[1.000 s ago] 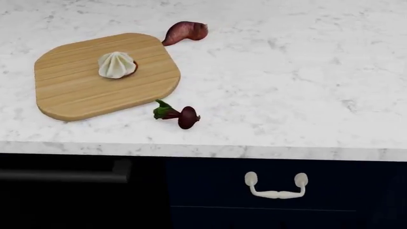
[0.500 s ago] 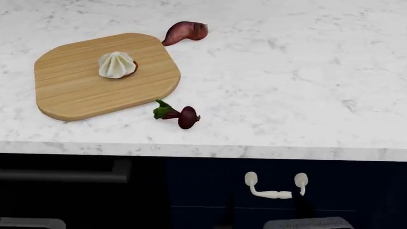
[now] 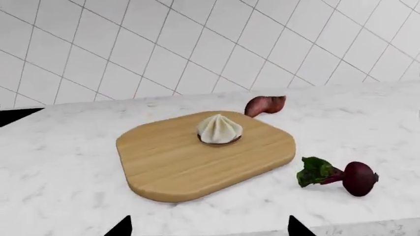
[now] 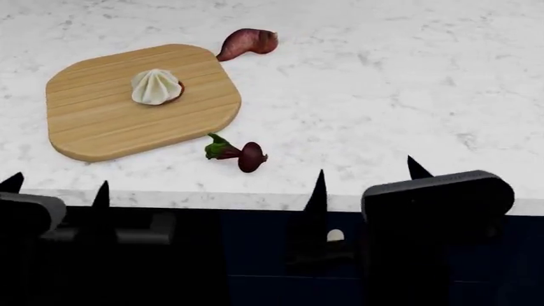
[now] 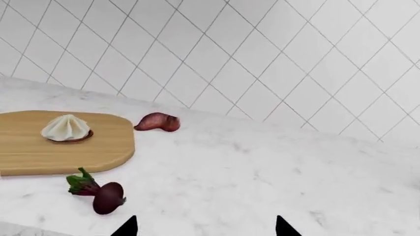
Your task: Clear the non-vegetable object off the cutting board and place the vegetables onto it.
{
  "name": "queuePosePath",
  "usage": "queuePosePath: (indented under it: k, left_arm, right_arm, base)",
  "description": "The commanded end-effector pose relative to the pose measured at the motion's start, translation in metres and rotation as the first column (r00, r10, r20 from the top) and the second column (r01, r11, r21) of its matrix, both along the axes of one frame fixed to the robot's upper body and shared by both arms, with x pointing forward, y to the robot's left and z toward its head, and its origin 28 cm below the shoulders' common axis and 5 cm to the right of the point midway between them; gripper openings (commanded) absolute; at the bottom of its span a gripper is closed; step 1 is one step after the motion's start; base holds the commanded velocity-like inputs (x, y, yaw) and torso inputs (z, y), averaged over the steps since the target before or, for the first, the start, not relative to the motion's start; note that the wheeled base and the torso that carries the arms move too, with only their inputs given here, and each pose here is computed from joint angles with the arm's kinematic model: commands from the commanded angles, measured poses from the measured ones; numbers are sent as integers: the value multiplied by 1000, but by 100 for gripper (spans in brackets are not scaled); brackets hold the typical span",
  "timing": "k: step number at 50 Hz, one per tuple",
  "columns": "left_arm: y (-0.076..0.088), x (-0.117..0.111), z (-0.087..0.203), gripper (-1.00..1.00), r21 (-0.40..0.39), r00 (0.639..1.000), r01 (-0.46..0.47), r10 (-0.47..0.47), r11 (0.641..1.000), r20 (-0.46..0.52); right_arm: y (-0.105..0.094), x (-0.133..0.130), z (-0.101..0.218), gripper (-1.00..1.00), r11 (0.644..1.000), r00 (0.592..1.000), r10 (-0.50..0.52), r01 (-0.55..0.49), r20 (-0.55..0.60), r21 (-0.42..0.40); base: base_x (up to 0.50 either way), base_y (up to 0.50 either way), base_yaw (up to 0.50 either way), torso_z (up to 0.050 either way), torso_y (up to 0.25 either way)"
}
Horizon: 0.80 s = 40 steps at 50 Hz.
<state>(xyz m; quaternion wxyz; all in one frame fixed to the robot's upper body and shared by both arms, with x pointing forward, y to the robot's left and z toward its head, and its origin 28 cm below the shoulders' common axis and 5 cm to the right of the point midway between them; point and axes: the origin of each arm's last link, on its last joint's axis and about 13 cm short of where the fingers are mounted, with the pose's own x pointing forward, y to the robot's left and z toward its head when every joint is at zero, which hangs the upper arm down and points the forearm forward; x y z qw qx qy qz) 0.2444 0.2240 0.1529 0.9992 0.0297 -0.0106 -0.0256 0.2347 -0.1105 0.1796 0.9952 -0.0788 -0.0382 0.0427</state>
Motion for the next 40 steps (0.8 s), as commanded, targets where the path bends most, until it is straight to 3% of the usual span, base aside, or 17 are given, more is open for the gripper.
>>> queuePosePath:
  k: [1,4,7,9,12,20,22,23,26,32,40]
  left_arm:
    - [5,10,50,100,44,1000,7,-7,999,-9]
    - [7,20,69,100,12,1000,14,-14,1000,-13]
    - [10,31,91,100,50,1000,13,-14,999,27]
    - [11,39,104,100,27,999,45,-45,999,6]
    - [13,52,117,100,91,998,51,-54,995,39]
    - [19,82,143,100,69,996,84,-82,994,-23]
    - [18,82,150,100,71,995,102,-101,992,-27]
    - [18,82,156,100,24,991,128,-127,992,-40]
    - [19,86,164,100,70,994,107,-106,992,-15]
    - [23,90,168,100,61,994,106,-105,993,-23]
    - [24,91,169,100,47,994,109,-109,993,-21]
  right_arm:
    - [-10,16,51,100,1000,999,-29,28,32,12]
    - [-12,26,70,100,1000,999,-22,22,39,0]
    - [-11,36,88,100,999,998,-8,10,56,-43]
    - [-11,44,94,100,999,999,-5,7,32,-48]
    - [-13,56,108,100,999,1000,10,-9,28,-45]
    - [-20,85,149,100,998,999,-18,21,48,-56]
    - [-21,91,154,100,998,999,-28,30,40,-58]
    - [-22,93,157,100,998,999,-35,38,39,-55]
    - [-22,99,165,100,998,998,-42,44,43,-47]
    - [-24,105,176,100,999,998,-37,38,41,-30]
    - [-22,105,181,100,997,999,-26,28,35,-67]
  base:
    - [0,0,0,0,0]
    - [0,0,0,0,0]
    - [0,0,0,0,0]
    - [0,0,0,0,0]
    - [0,0,0,0,0]
    - [0,0,0,0,0]
    - [0,0,0,0,0]
    - [0,0,0,0,0]
    - [87,0,0,0,0]
    - [488,0,0,0,0]
    - [500,-2,0,0,0]
